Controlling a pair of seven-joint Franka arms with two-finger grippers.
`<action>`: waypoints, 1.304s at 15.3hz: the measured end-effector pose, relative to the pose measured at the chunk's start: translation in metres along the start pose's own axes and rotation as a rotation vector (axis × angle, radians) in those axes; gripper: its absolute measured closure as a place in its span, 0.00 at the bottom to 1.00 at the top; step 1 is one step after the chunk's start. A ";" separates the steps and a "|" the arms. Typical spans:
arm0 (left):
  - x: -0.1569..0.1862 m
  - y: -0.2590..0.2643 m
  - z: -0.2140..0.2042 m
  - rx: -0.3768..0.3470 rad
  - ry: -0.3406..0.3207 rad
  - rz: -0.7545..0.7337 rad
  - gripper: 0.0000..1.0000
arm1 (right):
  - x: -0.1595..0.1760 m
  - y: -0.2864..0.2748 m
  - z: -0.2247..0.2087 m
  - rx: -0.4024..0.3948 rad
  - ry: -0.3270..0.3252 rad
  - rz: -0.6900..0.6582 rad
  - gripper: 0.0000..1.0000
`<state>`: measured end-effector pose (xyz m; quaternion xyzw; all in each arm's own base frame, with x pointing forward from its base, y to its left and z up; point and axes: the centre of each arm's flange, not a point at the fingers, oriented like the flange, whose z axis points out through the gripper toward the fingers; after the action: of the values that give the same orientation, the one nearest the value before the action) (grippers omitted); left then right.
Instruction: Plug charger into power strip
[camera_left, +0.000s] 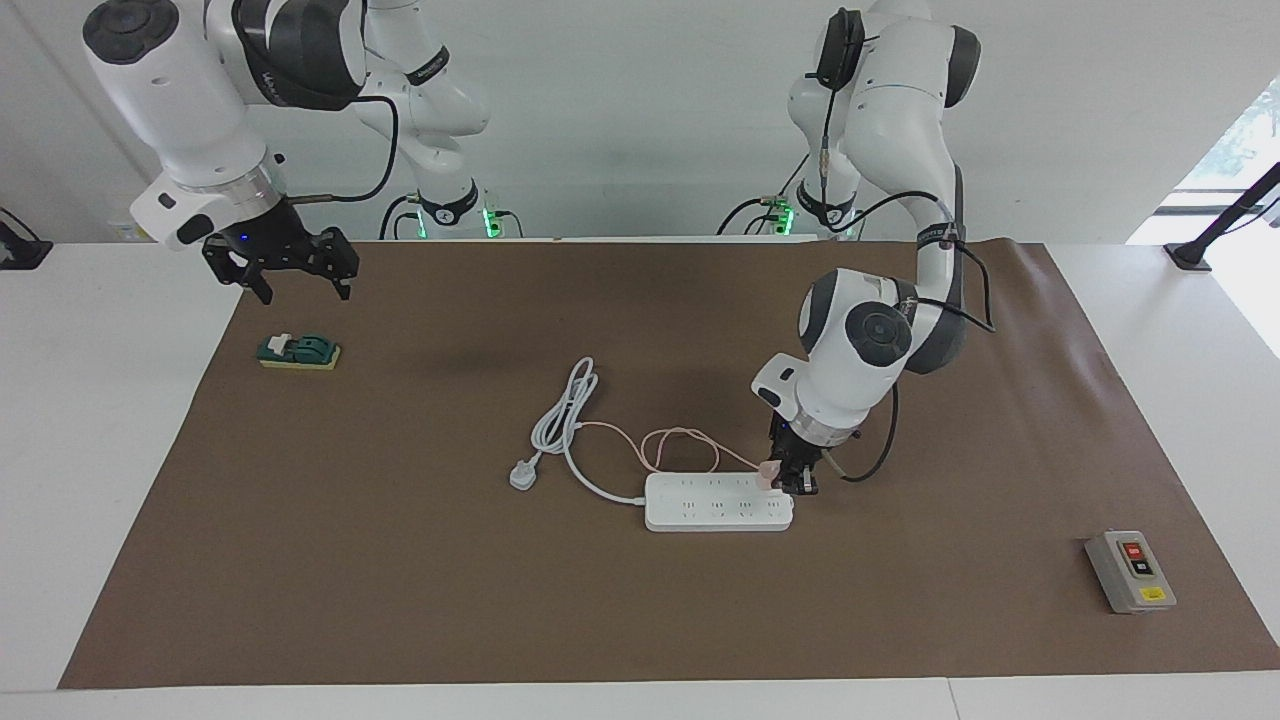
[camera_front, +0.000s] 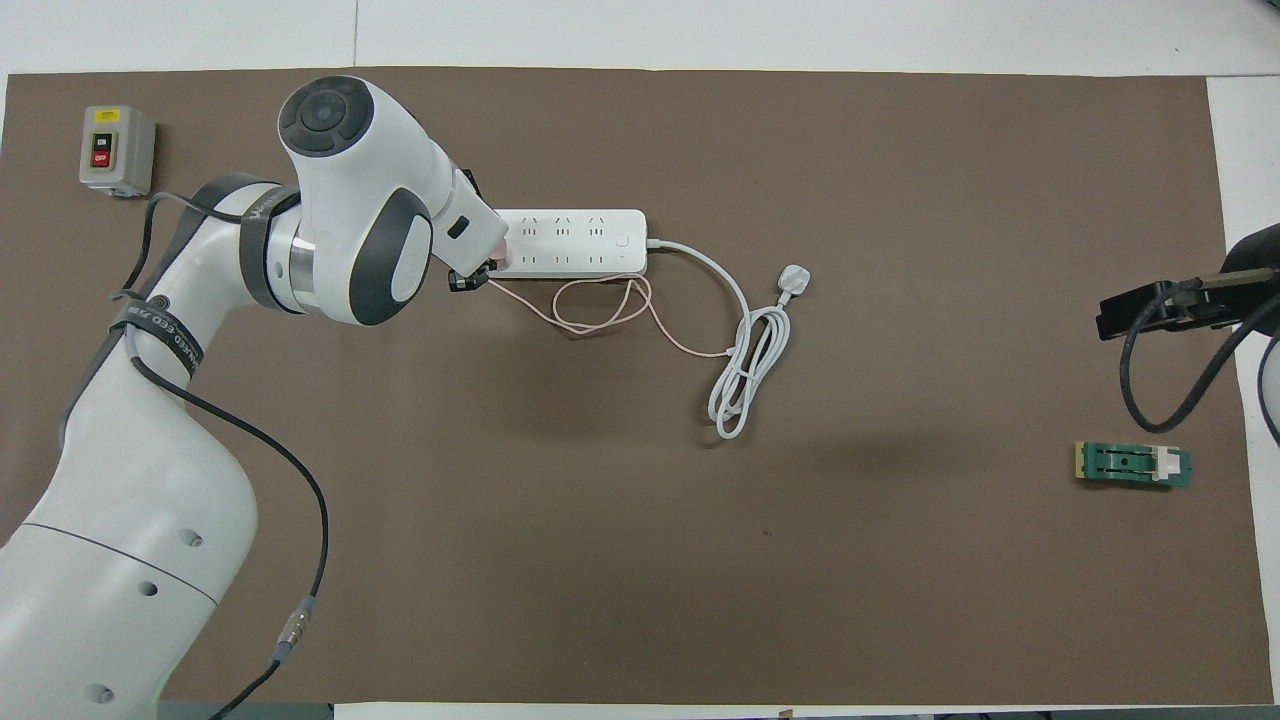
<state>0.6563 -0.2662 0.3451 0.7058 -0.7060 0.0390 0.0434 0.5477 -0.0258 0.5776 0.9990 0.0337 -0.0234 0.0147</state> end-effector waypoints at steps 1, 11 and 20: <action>0.000 0.000 0.000 0.000 0.000 -0.014 0.98 | 0.000 0.000 0.000 0.000 0.000 0.000 0.00; -0.001 0.002 0.000 0.007 0.002 -0.098 0.98 | 0.000 0.000 0.000 0.000 0.000 0.000 0.00; -0.008 0.004 0.023 0.026 0.005 0.063 0.98 | 0.000 0.000 0.000 0.000 0.000 0.000 0.00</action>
<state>0.6525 -0.2613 0.3216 0.6838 -0.7270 0.0516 0.0347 0.5477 -0.0258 0.5775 0.9990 0.0337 -0.0234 0.0147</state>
